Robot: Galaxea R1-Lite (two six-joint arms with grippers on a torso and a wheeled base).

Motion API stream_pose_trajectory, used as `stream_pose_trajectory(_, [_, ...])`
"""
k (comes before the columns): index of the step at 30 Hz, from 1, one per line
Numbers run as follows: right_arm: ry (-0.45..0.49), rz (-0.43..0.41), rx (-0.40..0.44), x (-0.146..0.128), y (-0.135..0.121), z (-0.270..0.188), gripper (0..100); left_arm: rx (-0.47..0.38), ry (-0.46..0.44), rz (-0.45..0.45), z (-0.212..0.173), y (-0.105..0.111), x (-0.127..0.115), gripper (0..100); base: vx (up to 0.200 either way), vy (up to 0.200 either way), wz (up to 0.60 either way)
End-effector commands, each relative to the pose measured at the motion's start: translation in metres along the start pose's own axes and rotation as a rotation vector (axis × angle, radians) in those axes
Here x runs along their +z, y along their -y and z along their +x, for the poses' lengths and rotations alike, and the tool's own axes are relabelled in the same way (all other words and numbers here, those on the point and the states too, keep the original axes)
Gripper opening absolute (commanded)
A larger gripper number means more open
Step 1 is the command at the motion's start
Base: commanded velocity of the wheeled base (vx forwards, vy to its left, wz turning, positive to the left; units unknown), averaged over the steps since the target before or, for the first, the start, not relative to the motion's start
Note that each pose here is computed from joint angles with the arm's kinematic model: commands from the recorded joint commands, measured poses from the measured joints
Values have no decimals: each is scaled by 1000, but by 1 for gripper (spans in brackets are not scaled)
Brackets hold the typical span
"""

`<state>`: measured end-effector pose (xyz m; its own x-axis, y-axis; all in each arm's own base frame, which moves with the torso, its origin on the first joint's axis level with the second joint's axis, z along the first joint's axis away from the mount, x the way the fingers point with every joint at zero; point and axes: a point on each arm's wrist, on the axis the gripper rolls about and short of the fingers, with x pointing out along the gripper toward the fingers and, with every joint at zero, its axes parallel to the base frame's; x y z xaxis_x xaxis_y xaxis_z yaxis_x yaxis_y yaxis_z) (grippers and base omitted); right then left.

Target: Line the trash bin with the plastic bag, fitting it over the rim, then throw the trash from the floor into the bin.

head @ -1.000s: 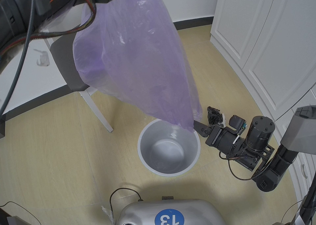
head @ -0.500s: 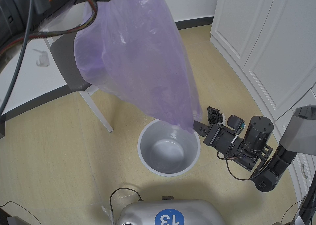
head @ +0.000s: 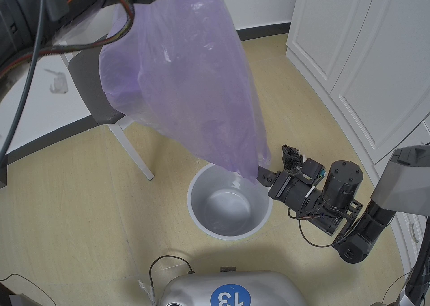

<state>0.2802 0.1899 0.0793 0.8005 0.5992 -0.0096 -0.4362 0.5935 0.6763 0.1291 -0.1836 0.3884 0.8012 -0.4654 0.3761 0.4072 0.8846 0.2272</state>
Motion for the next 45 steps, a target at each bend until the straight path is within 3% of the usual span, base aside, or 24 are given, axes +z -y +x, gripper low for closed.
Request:
stream_pose_trajectory(1, [-2, -1, 3, -4, 3, 3, 100, -4, 1, -1, 0, 1, 0, 0, 0, 0, 0])
stream_pose_trajectory(21, [-5, -11, -23, -9, 8, 5, 100, -4, 2, -3, 0, 2, -1, 0, 0, 0, 0])
stream_pose_trajectory(22, [0, -10, -25, -9, 7, 5, 0, -4, 2, -3, 0, 2, -1, 0, 0, 0, 0])
stream_pose_trajectory(29, [6, -15, -17, -5, 4, 2, 0, -5, -3, 1, -1, 2, -3, 0, 0, 0, 0])
stream_pose_trajectory(32, [47, -40, 17, 9, -10, -5, 0, -5, -14, 7, -1, 2, -7, 0, 0, 0, 0])
stream_pose_trajectory(38, [100, -159, 47, 31, -28, -29, 0, 8, -32, 20, 1, 0, -12, 0, 0, 0, 0])
stream_pose_trajectory(45, [116, -383, 25, 45, -36, -66, 0, 59, -108, 83, -1, -12, -30, 0, 0, 0, 0])
